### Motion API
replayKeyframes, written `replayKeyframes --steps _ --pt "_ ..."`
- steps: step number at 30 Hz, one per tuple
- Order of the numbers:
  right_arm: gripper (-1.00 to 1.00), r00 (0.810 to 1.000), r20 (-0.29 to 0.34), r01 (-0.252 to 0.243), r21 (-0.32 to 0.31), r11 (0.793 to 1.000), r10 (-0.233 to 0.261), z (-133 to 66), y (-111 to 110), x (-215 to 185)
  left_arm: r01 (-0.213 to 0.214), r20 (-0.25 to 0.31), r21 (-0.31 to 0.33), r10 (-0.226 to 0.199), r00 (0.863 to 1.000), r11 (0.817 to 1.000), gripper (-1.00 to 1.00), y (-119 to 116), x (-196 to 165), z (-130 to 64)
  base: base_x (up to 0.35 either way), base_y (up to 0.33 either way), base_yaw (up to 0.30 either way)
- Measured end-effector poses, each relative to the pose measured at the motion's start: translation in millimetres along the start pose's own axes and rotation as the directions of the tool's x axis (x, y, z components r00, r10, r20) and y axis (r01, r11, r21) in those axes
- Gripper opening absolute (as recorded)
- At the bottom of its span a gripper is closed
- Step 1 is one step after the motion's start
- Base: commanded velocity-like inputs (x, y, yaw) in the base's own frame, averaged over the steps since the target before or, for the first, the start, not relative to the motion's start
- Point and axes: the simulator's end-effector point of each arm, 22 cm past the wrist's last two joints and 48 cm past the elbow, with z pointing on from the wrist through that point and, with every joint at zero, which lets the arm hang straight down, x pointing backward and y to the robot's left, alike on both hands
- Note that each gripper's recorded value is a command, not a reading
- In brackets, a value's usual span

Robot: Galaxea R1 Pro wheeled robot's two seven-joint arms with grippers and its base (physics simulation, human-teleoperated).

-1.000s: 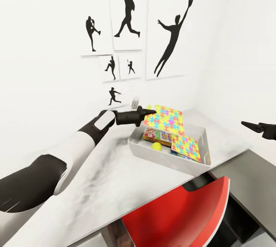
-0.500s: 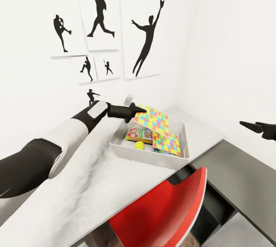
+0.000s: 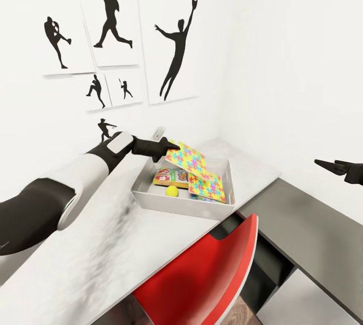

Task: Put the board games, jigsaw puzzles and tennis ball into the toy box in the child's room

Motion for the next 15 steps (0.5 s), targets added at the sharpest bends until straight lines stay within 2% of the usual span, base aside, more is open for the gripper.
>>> replayKeyframes --steps 3,6,15 --pt "1.00 1.000 0.000 0.000 0.000 1.000 0.000 0.0 0.0 0.0 0.012 0.046 -0.033 -0.011 0.999 0.999 -1.00 21.8 -16.1 -13.7 0.000 0.000 -0.006" --pt "1.00 1.000 -0.001 0.000 -0.001 1.000 0.000 0.0 0.1 0.4 0.022 0.069 -0.049 -0.018 0.997 0.999 -1.00 34.6 -23.6 -21.6 0.000 0.000 -0.002" --pt "1.00 1.000 -0.003 -0.001 0.000 1.000 0.001 0.2 -0.4 1.7 0.025 0.077 -0.058 -0.020 0.997 0.998 -1.00 40.5 -25.5 -23.0 0.000 0.000 0.000"
